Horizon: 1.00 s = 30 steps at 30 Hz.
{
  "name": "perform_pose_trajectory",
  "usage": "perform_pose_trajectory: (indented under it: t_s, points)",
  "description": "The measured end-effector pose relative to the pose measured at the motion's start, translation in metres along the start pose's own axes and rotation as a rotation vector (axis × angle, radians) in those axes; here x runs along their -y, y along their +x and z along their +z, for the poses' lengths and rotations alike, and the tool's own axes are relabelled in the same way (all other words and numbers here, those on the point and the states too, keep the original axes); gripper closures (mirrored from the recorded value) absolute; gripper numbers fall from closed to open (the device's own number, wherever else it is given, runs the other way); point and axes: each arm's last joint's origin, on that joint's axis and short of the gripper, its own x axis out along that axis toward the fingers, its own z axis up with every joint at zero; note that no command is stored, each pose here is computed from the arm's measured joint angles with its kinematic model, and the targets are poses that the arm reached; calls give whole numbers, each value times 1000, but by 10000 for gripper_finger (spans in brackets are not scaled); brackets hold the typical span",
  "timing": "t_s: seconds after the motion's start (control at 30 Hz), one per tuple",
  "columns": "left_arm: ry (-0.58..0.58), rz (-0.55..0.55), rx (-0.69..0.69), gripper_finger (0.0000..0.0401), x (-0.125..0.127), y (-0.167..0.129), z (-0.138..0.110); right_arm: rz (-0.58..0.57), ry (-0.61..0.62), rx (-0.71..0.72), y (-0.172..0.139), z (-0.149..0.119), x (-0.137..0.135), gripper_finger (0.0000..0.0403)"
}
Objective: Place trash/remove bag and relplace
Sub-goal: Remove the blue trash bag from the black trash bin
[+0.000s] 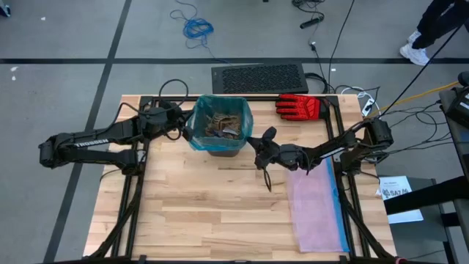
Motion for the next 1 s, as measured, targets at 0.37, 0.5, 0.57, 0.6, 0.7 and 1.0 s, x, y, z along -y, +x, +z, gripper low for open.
perform_pose_trajectory:
  t_s: [0.37, 0.5, 0.57, 0.6, 0.7, 1.0]
  points:
    - [-2, -14, -2, 401, 0, 0, 0, -37, 51, 34, -12, 19, 0, 402]
    - [-2, -25, -4, 401, 1, 0, 0, -53, 81, 26, -12, 24, 5, 403]
    - [-2, -48, -7, 401, 2, 0, 0, -49, 86, 32, -12, 28, 7, 403]
    - [-2, -61, -9, 401, 2, 0, 0, -44, 89, 34, -12, 30, 8, 403]
    - [4, -89, -11, 401, 5, -1, -1, -31, 111, 36, -12, 36, 14, 403]
    - [3, -165, -10, 401, 18, -7, -2, 60, 252, 1, -12, 51, 48, 403]
